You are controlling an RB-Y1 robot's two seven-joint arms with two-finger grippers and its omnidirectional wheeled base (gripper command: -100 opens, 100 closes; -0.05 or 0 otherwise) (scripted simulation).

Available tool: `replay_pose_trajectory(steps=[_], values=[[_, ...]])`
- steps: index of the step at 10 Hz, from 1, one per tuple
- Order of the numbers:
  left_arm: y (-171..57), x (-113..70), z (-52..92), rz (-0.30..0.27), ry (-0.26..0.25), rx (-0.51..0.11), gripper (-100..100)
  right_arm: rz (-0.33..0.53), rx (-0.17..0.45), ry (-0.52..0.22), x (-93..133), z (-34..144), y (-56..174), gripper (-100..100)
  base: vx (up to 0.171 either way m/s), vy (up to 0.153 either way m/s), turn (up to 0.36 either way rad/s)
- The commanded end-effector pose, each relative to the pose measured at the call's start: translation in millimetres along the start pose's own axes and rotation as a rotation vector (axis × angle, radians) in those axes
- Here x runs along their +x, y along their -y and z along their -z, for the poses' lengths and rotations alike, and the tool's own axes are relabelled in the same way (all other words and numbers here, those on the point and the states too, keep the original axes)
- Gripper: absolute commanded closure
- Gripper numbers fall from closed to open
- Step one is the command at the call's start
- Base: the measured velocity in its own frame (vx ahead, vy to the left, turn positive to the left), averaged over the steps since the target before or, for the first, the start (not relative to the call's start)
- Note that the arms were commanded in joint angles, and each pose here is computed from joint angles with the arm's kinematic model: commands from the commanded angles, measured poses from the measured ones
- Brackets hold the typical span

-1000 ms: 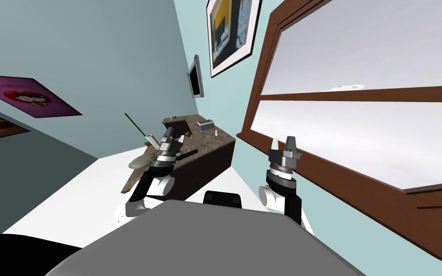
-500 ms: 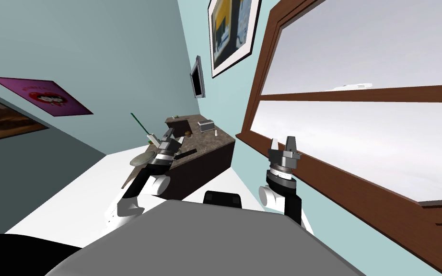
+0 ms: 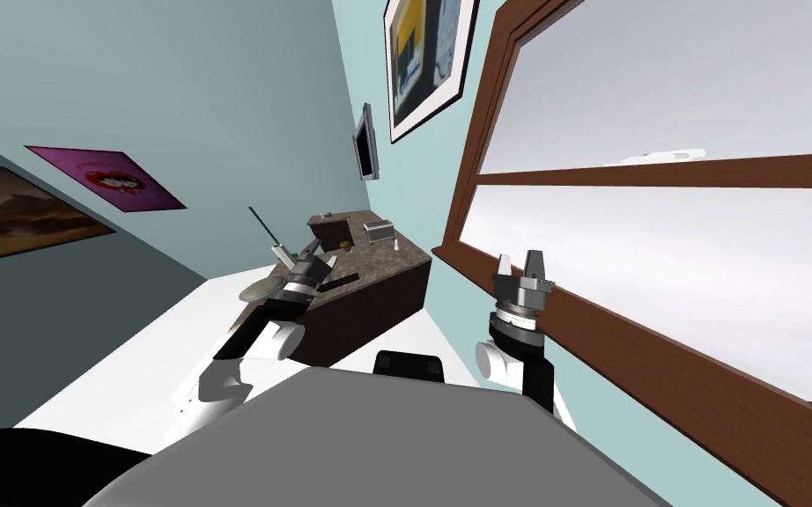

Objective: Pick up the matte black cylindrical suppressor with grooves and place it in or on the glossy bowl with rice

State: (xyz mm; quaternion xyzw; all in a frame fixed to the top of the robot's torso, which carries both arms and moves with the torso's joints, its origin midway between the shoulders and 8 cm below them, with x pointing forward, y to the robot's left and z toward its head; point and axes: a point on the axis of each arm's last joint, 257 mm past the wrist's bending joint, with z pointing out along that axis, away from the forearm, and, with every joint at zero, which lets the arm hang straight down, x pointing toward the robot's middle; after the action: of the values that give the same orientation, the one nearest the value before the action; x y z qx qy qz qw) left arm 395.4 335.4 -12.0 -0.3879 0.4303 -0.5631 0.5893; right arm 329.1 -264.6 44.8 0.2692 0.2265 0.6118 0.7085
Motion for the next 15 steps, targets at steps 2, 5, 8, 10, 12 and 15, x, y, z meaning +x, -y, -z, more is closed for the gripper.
replay_pose_trajectory(steps=[2, 5, 8, 10, 12, 15], values=[[-17, -9.9, 1.2, 0.010, 0.008, -0.081, -100, 0.000, 0.000, 0.000, 0, 0.0, 0, 0, 0.042, -0.065, 0.080], [-36, -24.1, 5.6, 0.028, 0.016, -0.180, -100, 0.000, 0.000, 0.000, 0, 0.0, 0, 0, 0.049, -0.068, 0.076], [-55, -32.9, 11.1, 0.037, 0.028, -0.265, -100, 0.000, 0.000, 0.000, 0, 0.0, 0, 0, 0.044, -0.032, 0.046], [-69, -40.4, 17.0, 0.046, 0.037, -0.332, -100, 0.000, 0.000, 0.000, 0, 0.0, 0, 0, 0.070, -0.045, 0.067], [-84, -47.9, 24.4, 0.055, 0.047, -0.404, -100, 0.000, 0.000, 0.000, 0, 0.0, 0, 0, 0.076, -0.046, 0.070], [-103, -56.3, 36.2, 0.063, 0.064, -0.499, -100, 0.000, 0.000, 0.000, 0, 0.0, 0, 0, 0.075, -0.038, 0.056]])
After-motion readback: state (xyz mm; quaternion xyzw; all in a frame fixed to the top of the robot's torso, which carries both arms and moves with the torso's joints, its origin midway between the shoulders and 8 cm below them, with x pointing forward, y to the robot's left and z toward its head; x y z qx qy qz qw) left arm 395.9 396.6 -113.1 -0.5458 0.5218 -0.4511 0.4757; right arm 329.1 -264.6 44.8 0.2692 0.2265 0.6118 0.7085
